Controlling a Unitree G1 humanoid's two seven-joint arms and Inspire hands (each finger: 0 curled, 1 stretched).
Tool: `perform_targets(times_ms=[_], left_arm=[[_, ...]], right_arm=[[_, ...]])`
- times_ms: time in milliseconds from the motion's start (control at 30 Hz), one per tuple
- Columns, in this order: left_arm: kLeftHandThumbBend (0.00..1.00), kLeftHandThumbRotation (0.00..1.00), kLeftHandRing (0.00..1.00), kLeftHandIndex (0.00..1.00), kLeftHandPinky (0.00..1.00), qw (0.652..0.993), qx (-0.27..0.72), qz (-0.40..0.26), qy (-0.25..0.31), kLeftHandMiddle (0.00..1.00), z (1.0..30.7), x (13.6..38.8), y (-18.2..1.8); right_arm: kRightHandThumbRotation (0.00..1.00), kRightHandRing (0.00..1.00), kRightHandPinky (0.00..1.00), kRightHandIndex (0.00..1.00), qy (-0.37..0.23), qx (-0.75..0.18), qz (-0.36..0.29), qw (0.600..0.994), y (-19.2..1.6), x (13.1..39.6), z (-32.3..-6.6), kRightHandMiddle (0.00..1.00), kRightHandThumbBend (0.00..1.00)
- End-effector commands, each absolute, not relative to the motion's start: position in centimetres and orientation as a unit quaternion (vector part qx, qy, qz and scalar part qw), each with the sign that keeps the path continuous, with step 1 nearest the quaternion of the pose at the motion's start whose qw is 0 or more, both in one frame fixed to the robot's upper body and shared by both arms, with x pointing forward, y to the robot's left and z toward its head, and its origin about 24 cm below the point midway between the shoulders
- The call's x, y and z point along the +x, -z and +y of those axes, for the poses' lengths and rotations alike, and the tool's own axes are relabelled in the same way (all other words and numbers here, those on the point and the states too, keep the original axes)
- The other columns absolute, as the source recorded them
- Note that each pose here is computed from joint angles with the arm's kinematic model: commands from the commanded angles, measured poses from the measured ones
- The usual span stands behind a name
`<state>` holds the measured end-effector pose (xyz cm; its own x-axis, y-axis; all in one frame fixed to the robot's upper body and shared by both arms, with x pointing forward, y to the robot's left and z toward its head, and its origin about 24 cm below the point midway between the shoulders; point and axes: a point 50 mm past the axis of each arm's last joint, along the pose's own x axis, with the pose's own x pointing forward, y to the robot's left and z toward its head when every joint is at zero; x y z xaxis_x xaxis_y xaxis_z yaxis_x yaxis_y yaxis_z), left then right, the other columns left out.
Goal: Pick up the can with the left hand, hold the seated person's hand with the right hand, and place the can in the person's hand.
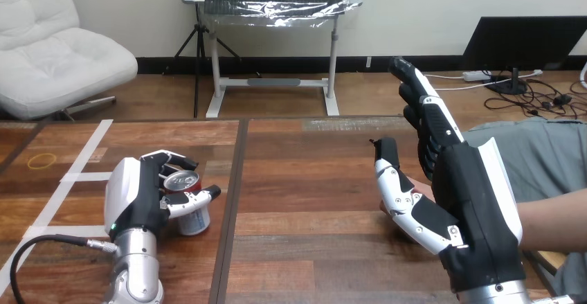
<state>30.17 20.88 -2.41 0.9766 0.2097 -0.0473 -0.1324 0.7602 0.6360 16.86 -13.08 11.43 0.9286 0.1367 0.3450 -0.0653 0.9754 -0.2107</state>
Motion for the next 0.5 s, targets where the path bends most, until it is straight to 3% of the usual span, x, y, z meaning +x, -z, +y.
perform_targets(times_ms=[0,467], left_arm=[[0.64,0.00,0.46,0.54,0.42,0.941,0.326,0.004,-0.085,0.51,20.4,31.6,0.3],[0.64,0.00,0.45,0.53,0.41,0.940,0.331,-0.045,-0.067,0.50,19.5,31.9,-0.8]], right_arm=[[0.00,1.00,1.00,0.95,-0.051,-0.089,-0.227,0.969,-13.1,17.2,-13.0,1.00,0.00],[0.00,1.00,1.00,0.96,-0.050,-0.086,-0.227,0.969,-13.1,17.3,-12.9,1.00,0.00]])
